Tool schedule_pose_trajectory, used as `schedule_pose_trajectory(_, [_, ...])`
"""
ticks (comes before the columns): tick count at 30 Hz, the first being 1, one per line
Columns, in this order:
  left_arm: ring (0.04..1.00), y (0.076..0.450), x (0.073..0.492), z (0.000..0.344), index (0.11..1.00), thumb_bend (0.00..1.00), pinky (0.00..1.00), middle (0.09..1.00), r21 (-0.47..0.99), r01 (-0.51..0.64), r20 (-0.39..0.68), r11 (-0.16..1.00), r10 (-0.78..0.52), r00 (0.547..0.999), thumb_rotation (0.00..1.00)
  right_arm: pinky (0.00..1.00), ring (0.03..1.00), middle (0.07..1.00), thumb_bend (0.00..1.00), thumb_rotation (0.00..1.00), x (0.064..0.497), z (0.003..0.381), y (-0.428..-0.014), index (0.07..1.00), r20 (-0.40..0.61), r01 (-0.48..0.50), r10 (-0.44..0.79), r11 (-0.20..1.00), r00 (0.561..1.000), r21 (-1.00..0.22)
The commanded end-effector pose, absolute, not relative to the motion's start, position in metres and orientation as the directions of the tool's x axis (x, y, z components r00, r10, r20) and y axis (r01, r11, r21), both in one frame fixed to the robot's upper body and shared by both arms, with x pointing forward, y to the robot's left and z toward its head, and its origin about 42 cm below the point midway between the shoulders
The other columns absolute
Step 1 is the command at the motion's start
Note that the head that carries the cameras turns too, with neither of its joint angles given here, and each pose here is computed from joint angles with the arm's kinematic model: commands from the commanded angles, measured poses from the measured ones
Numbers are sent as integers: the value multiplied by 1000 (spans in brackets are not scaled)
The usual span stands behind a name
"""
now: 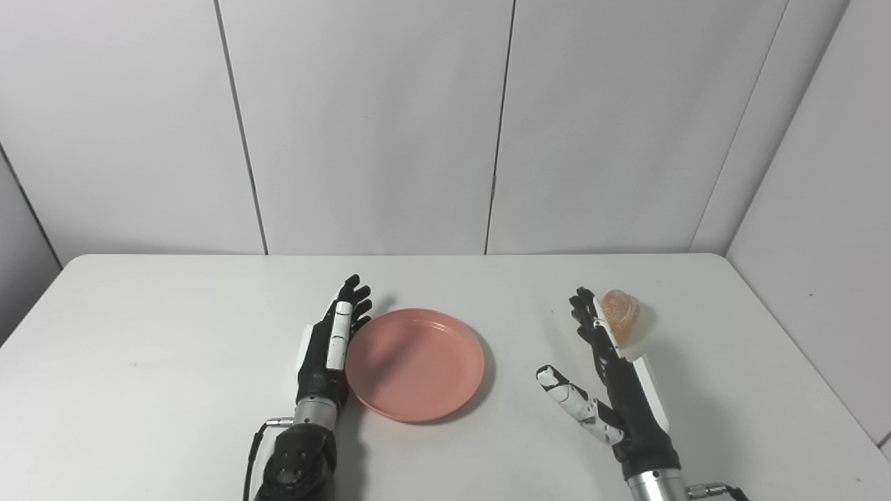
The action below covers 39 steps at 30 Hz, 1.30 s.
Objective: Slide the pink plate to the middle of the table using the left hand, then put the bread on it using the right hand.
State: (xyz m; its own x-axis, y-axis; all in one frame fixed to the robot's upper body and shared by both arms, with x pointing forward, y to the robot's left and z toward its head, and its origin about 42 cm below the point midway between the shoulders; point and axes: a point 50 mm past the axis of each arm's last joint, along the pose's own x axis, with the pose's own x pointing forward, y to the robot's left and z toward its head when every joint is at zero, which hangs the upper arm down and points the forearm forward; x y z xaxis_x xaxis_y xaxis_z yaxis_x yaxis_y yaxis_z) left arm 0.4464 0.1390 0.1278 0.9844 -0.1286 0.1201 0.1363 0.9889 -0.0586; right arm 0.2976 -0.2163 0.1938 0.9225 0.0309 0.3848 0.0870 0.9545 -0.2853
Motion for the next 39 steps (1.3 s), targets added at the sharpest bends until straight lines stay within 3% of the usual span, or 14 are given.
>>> schedule_pose_trajectory(1, [936,143,449,131,934,767,950,937,-43,163,134,986,-156,979,1000,898,909,926,662,668,303,223,-225,957,480,139,32,938,877,-317])
schedule_pose_trajectory(9, [934,147,449,128,929,789,949,938,-7,166,130,986,-164,978,1000,911,926,933,723,627,331,247,-258,971,487,203,24,890,873,-407])
schedule_pose_trajectory(18, [939,157,453,126,939,750,942,940,3,179,136,984,-178,975,1000,868,919,922,770,529,374,260,-288,961,384,225,30,768,923,-600])
schedule_pose_trajectory(22, [943,165,455,127,943,753,947,943,-1,181,129,983,-179,975,1000,856,912,921,839,509,400,262,-302,960,325,231,3,697,946,-679])
schedule_pose_trajectory(34, [949,171,456,128,949,771,953,950,-3,187,132,982,-184,974,1000,807,900,924,861,453,443,257,-328,953,252,217,-27,604,967,-767])
schedule_pose_trajectory(39, [946,171,456,128,945,784,950,947,-8,183,132,983,-180,975,1000,810,913,936,876,491,449,260,-330,958,237,207,-21,563,971,-800])
